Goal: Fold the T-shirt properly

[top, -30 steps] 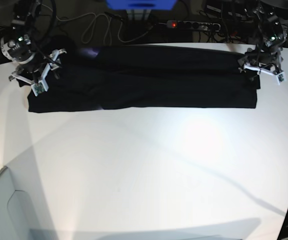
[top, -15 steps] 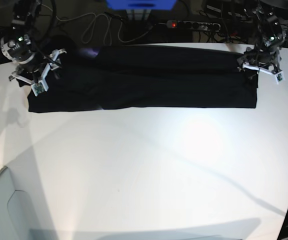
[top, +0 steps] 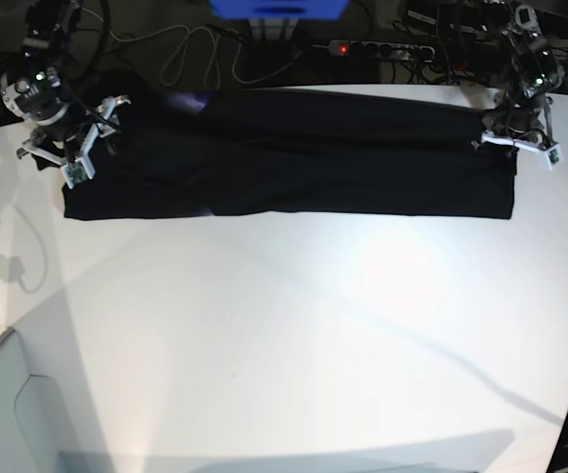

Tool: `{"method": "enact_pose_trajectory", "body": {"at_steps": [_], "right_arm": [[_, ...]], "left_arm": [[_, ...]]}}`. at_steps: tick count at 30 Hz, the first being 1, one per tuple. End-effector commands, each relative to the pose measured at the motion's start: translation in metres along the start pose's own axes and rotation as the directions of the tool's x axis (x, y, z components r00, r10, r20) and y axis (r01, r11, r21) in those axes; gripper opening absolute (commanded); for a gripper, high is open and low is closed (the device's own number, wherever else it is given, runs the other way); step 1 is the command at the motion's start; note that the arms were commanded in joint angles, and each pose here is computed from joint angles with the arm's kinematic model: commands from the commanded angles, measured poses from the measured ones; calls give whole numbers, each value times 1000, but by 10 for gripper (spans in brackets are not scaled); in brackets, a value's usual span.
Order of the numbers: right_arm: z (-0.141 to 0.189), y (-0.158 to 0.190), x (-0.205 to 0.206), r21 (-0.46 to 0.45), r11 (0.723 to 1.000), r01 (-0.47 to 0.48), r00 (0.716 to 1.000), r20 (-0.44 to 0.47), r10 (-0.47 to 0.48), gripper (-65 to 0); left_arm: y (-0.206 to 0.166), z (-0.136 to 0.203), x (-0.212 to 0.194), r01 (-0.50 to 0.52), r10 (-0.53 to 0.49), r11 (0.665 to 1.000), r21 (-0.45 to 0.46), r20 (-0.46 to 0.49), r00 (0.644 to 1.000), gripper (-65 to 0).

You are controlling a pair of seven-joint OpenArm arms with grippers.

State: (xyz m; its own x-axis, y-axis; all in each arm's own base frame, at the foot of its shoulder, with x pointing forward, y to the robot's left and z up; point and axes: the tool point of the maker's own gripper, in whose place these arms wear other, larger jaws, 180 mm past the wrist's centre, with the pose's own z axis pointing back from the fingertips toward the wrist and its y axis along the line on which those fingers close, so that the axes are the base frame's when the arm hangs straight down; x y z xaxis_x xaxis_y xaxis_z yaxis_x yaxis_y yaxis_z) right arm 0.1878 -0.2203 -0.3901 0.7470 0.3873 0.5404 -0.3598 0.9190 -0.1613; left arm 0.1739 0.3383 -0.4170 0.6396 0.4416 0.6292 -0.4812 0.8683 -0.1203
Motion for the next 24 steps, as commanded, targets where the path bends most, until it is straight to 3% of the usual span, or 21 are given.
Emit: {"method": "enact_pose_trajectory", "body": {"at_steps": [1,3,4,9,19,24], "right_arm": [[4,-2,5,3,1000,-28,999,22,28,-260],[4,-2,5,3,1000,-28,999,22,28,-260],[4,-2,5,3,1000,-28,999,22,28,-260],[4,-2,5,3,1000,-28,999,22,28,-260],[3,-2,5,5,1000,-29,999,19,29,-260],[3,-2,5,5,1000,-29,999,19,29,-260]], "left_arm": [[8,2,-7,20,-19,999,30,-39,999,-559],[8,3,-7,16,-15,999,31,-38,999,-645],[8,3,-7,18,-16,999,31,-40,999,-650],[4,6,4,34,-33,999,24,-12,999,-650],[-51,57,64,139,-125,989,-55,210,970,-650],[-53,58,65,143,-128,988,-57,214,968,-650]]}}
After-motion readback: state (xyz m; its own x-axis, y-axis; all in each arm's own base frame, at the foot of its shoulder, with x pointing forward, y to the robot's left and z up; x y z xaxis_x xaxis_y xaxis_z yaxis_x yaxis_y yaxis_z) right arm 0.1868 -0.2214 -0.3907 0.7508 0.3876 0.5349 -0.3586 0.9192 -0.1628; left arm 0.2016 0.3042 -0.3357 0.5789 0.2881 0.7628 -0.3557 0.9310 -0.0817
